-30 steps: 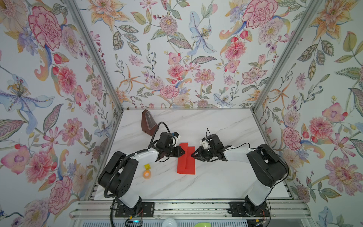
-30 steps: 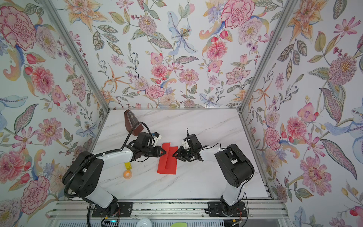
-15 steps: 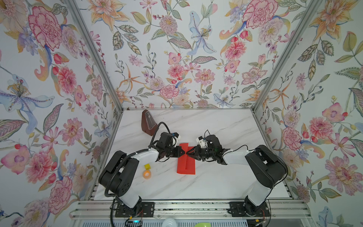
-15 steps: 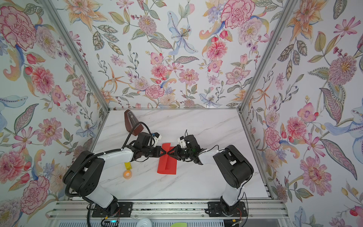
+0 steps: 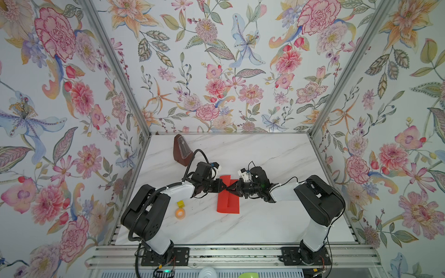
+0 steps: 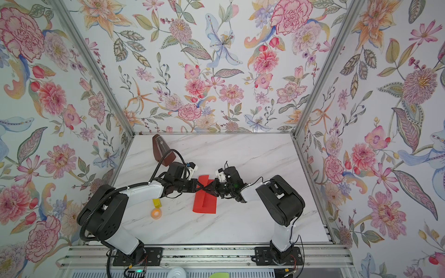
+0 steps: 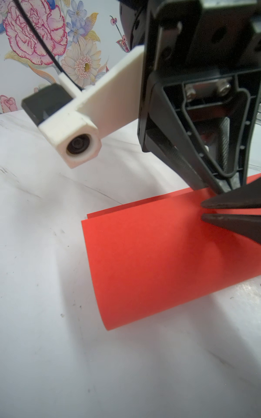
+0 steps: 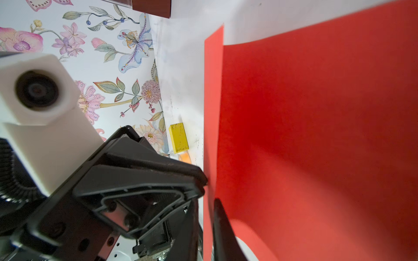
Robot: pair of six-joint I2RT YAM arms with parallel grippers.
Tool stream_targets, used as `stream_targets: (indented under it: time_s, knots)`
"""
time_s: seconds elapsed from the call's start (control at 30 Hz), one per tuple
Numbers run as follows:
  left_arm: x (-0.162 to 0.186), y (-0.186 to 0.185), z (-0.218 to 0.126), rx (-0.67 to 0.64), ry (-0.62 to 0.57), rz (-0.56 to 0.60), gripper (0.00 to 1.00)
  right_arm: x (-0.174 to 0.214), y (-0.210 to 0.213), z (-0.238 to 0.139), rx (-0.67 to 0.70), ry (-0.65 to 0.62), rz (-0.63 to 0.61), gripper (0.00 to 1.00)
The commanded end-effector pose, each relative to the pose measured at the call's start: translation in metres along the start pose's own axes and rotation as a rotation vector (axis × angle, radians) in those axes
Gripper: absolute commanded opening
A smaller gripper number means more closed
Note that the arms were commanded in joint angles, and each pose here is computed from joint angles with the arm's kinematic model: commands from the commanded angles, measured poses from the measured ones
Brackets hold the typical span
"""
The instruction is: Fold a paper plane with a square sheet of paper (fold left side to right side)
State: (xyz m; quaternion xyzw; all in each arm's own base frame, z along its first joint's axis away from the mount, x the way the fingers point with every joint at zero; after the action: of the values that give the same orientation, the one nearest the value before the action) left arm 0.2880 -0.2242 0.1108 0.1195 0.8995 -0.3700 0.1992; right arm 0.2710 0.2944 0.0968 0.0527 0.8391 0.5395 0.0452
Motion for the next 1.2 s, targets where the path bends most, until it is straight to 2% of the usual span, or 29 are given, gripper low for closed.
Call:
stream_targets:
  time_s: [0.0, 0.2, 0.27, 0.47, 0.87, 1.17]
  knots:
    - [-0.005, 0.001, -0.005, -0.017, -0.025, -0.007, 0.1, 0.002, -0.002, 0.002, -0.008, 0.008, 0.004, 0.11]
    - [-0.006, 0.0, -0.008, -0.022, -0.033, -0.004, 0.11, 0.001, -0.005, -0.001, 0.016, -0.002, 0.004, 0.0]
    - [-0.007, -0.001, -0.012, -0.038, -0.045, 0.002, 0.12, 0.0, -0.006, -0.005, 0.033, -0.005, -0.003, 0.0]
    - [-0.013, -0.006, -0.032, -0.105, -0.087, 0.049, 0.28, -0.005, -0.014, -0.018, 0.117, 0.002, -0.021, 0.0]
    - [0.007, 0.004, -0.009, -0.105, 0.054, 0.05, 0.53, -0.009, -0.033, -0.022, 0.177, 0.033, -0.015, 0.0]
    - [0.019, 0.012, 0.007, -0.113, 0.117, 0.051, 0.57, -0.008, -0.043, -0.023, 0.204, 0.045, -0.015, 0.0]
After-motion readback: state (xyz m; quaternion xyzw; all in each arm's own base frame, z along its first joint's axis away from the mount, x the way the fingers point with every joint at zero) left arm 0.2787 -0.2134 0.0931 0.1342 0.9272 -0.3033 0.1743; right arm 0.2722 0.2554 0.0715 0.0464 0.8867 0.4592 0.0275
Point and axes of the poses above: each gripper's point midway between its finger pads, its own z axis out along the fingers, its own y axis along the line the jaws close on, x = y × z, the point moved 6 cm from there along -z, back along the fingers
